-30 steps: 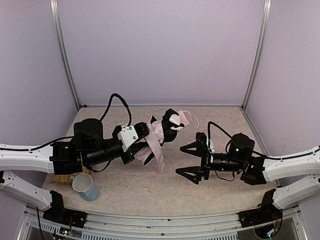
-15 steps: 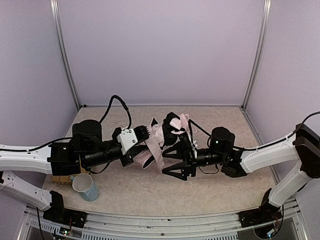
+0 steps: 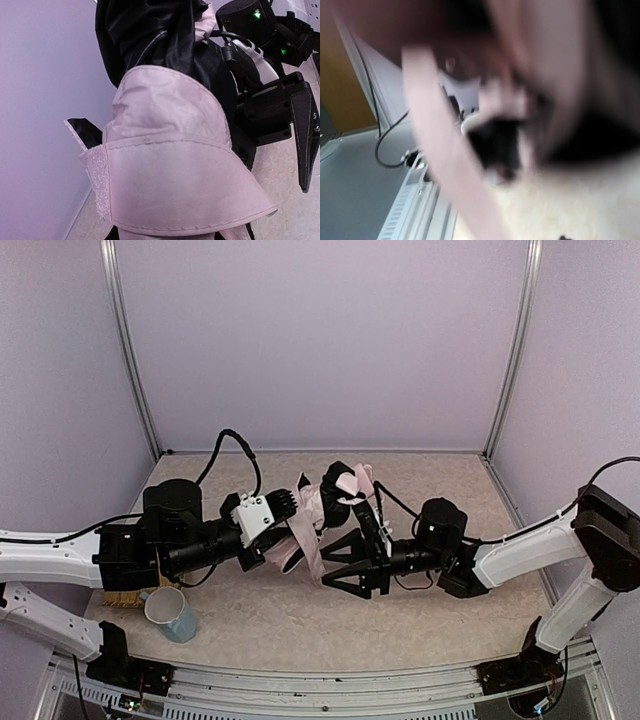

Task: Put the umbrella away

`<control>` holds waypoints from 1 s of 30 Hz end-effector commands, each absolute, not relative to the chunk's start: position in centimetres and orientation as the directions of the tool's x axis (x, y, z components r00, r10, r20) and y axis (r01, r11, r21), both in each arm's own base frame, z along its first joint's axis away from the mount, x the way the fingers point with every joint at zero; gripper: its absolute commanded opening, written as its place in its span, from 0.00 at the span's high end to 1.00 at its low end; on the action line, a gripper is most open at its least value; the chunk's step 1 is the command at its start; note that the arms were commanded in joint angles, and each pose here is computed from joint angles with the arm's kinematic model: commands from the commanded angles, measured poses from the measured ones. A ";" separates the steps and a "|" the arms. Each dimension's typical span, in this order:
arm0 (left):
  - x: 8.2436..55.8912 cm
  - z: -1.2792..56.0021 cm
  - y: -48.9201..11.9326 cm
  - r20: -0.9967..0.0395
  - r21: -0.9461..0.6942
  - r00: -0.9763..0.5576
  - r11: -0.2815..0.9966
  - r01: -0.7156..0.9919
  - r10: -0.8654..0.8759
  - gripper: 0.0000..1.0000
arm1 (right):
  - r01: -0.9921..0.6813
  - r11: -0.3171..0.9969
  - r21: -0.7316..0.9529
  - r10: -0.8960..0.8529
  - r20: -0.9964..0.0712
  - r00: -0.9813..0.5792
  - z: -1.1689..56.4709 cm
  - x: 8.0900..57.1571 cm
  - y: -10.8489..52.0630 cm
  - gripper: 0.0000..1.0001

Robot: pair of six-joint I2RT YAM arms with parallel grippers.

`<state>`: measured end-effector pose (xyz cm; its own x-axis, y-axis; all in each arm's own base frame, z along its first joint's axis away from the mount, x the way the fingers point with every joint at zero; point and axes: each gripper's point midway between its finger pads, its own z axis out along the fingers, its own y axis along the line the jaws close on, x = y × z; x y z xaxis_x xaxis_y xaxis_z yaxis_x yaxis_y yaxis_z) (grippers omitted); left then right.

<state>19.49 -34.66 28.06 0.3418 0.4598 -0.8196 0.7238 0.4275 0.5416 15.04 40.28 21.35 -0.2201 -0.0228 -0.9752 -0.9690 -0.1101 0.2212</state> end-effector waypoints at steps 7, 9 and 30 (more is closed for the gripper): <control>19.7 34.2 -34.4 -0.884 0.467 0.385 0.528 0.709 0.265 1.00 | -0.965 0.074 0.251 0.093 -0.965 -0.244 23.2 16.2 36.5 0.22; 19.3 34.4 -34.6 -0.887 0.461 0.390 0.516 0.722 0.246 1.00 | -0.961 0.087 0.262 0.098 -0.962 -0.254 23.2 16.4 36.5 0.17; 18.2 36.2 -36.2 -0.886 0.459 0.426 0.472 0.753 0.183 1.00 | -0.949 -0.131 0.287 0.005 -0.957 -0.290 22.1 14.2 41.8 0.30</control>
